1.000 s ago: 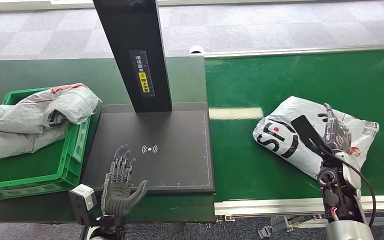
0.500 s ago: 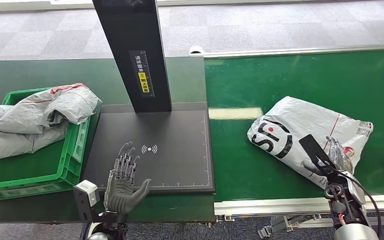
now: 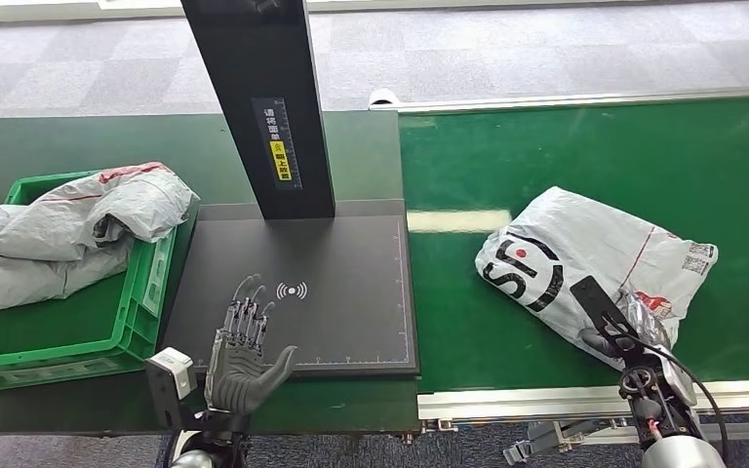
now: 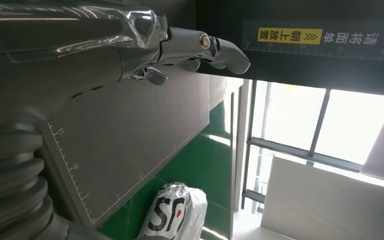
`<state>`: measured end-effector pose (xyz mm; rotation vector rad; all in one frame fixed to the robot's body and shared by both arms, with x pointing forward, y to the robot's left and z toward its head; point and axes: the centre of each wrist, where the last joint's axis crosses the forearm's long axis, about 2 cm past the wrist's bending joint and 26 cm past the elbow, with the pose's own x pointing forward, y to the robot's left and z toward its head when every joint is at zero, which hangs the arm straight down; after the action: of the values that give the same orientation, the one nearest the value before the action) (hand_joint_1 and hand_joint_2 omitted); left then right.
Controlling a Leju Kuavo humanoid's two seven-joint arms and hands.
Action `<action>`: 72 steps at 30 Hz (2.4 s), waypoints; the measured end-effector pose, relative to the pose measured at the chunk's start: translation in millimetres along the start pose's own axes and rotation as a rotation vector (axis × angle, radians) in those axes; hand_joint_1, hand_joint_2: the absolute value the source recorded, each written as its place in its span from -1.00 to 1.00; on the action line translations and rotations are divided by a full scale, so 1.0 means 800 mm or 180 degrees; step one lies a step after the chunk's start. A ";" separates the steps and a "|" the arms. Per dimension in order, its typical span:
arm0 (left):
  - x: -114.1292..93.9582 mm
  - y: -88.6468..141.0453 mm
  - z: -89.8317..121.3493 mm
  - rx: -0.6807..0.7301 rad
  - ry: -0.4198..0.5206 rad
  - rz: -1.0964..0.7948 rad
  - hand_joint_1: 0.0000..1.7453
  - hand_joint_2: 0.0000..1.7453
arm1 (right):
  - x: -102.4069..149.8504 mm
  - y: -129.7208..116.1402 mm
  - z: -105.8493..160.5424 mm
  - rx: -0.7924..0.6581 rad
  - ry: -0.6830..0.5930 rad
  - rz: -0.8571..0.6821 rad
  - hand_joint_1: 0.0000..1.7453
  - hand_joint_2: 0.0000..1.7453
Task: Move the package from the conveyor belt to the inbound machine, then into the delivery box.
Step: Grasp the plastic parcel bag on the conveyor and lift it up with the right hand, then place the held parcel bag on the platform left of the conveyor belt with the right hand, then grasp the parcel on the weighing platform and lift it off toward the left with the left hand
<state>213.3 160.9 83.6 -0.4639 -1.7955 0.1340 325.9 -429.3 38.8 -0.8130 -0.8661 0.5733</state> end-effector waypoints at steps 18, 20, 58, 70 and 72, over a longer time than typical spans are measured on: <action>0.001 -0.007 0.001 0.0031 -0.0033 -0.0028 -1.00 1.00 | 0.079 -0.052 0.013 -0.1834 -0.1377 -0.0423 1.00 1.00; 0.002 -0.006 0.001 0.0042 -0.0058 -0.0052 -1.00 1.00 | 0.093 -0.061 0.022 -0.1974 -0.1561 -0.0492 1.00 1.00; 0.057 0.060 -0.059 0.0554 -0.0729 -0.0640 -1.00 1.00 | 0.352 0.182 0.185 0.1973 -0.3297 -0.1009 -1.00 1.00; 0.061 0.056 -0.047 0.0295 -0.0713 -0.1501 -1.00 1.00 | 0.334 0.112 0.171 0.0924 -0.3731 -0.1842 -1.00 1.00; 0.060 0.052 -0.049 0.0170 -0.0708 -0.1676 -1.00 1.00 | 0.325 0.098 0.171 0.0762 -0.3796 -0.1956 -1.00 1.00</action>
<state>251.0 211.2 124.6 0.0753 -2.0674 -0.1388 341.3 -143.9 141.4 0.1329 -1.9890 0.5661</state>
